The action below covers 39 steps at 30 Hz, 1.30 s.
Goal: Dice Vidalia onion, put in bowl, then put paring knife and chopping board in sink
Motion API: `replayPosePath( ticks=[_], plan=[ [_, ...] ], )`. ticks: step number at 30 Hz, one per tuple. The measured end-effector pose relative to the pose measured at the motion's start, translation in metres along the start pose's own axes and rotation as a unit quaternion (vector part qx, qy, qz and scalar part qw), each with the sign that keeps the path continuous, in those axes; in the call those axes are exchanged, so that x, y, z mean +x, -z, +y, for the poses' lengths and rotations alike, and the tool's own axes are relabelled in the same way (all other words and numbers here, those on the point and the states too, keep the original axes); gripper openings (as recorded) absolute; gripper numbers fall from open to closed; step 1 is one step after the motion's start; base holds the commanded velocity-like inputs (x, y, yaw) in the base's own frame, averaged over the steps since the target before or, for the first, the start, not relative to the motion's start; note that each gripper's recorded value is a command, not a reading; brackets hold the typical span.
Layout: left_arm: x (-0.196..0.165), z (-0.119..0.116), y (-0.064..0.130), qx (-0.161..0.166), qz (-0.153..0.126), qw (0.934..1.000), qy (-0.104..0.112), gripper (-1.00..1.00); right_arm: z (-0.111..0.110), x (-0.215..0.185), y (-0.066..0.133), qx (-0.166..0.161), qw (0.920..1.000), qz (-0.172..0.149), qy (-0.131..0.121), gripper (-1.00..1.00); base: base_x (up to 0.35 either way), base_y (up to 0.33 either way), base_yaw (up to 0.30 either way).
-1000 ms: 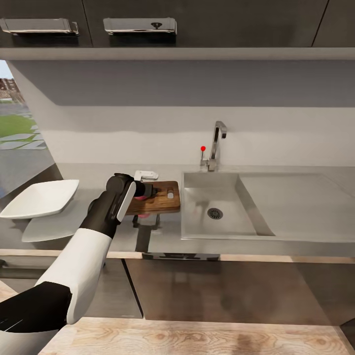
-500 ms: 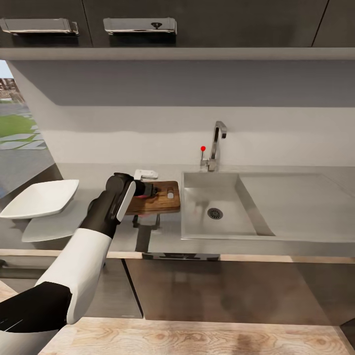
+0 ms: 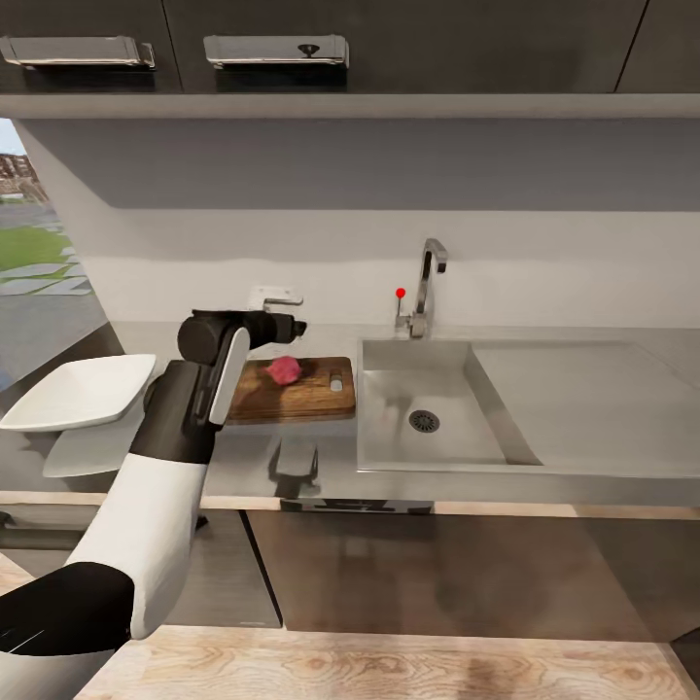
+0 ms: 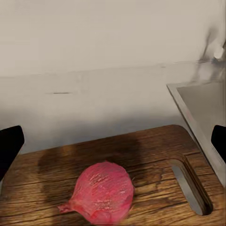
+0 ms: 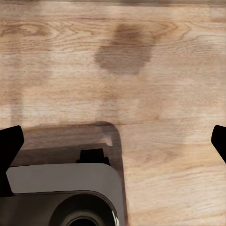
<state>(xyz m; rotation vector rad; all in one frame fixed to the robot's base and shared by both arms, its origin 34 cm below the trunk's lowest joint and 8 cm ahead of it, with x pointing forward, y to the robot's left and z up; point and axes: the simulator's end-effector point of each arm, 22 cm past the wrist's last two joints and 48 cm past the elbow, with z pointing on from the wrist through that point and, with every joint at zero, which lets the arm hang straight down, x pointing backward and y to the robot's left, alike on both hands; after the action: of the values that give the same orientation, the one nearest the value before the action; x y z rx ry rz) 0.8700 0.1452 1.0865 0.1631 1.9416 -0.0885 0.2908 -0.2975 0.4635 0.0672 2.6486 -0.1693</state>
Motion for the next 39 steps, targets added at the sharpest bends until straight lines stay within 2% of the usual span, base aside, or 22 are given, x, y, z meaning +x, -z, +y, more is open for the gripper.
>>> replayPosePath(
  ticks=[4,7,26,39],
  plan=[
    [0.002,0.001,-0.001,0.0,0.002,1.0,0.0,1.0,0.0,0.0,0.0,0.0,1.0,0.0,0.0,1.0,0.0,0.0,0.0],
    [0.012,0.001,-0.007,-0.001,0.016,0.9999,0.0,1.0,0.0,0.0,0.0,0.0,1.0,0.0,0.0,1.0,-0.2,0.0,0.0],
    [0.048,0.002,-0.026,-0.002,0.064,0.9979,-0.001,1.0,-0.001,0.0,0.0,0.0,1.0,0.0,0.001,1.0,-0.325,0.0,0.0],
    [0.1,0.002,-0.046,-0.004,0.128,0.9917,-0.002,1.0,-0.001,0.0,0.0,0.0,1.0,0.0,0.001,1.0,-0.333,0.0,0.0]
  ],
)
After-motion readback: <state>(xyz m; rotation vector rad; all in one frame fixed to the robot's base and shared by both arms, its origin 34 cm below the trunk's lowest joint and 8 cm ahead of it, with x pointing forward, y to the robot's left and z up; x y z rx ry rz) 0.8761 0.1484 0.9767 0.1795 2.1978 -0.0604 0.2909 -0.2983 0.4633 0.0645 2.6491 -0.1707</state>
